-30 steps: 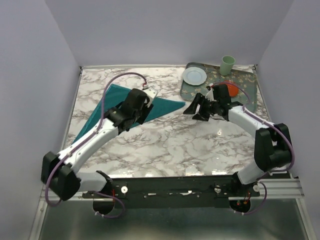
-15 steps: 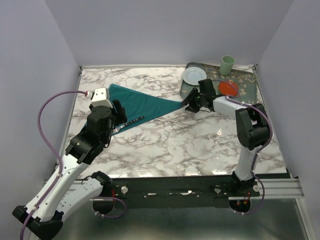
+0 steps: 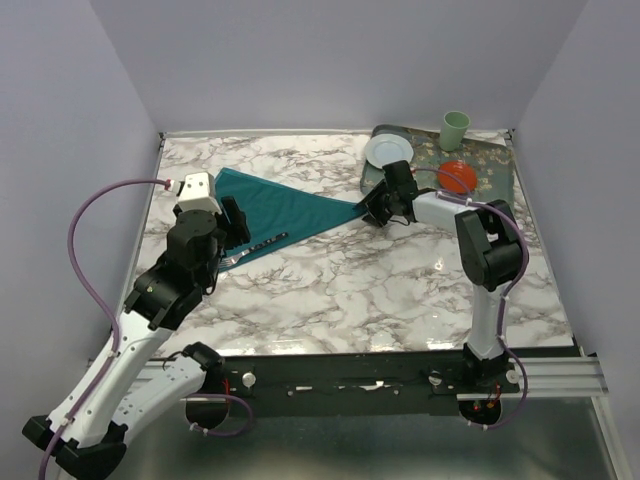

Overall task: Fold the napkin, place the utensils inside, and roll it up
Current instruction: Fold the napkin

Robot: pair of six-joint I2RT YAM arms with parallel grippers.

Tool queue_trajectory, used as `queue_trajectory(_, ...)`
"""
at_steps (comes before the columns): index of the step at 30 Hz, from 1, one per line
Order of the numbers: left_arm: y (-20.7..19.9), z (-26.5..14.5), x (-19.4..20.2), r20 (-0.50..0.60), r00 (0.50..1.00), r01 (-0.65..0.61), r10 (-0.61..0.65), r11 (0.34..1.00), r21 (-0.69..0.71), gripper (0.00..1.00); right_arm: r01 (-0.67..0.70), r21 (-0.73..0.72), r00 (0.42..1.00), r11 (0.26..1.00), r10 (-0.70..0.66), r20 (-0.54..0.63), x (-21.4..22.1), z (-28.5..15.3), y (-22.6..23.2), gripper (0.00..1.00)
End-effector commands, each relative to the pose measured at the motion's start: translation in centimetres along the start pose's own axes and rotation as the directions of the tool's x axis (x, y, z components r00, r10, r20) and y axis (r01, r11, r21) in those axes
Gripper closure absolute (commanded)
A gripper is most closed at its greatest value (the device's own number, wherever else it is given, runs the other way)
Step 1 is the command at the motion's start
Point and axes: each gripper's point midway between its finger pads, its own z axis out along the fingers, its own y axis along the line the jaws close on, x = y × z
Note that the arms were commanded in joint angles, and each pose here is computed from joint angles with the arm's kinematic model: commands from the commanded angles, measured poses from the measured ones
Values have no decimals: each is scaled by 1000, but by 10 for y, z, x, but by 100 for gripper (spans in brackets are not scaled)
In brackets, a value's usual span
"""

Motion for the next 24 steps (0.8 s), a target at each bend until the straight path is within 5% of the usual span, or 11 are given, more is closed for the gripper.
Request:
queue_trajectory(1, 7, -8, -26, 77, 997, 7, -5, 1000, -28, 30, -82, 47, 996, 996, 79, 52, -10, 15, -6, 48)
queue_trajectory(10, 8, -9, -34, 88, 996, -11, 14, 999, -33, 30, -97, 89, 994, 991, 92, 61, -9, 21, -17, 64)
queue_trajectory(13, 6, -6, -32, 81, 997, -10, 12, 1000, -27, 30, -44, 77, 997, 996, 39, 64, -12, 18, -13, 80)
queue_trajectory(24, 20, 5, 5, 15, 999, 39, -38, 995, -94, 30, 399, -248, 915, 883, -369, 162, 2, -14, 74, 99)
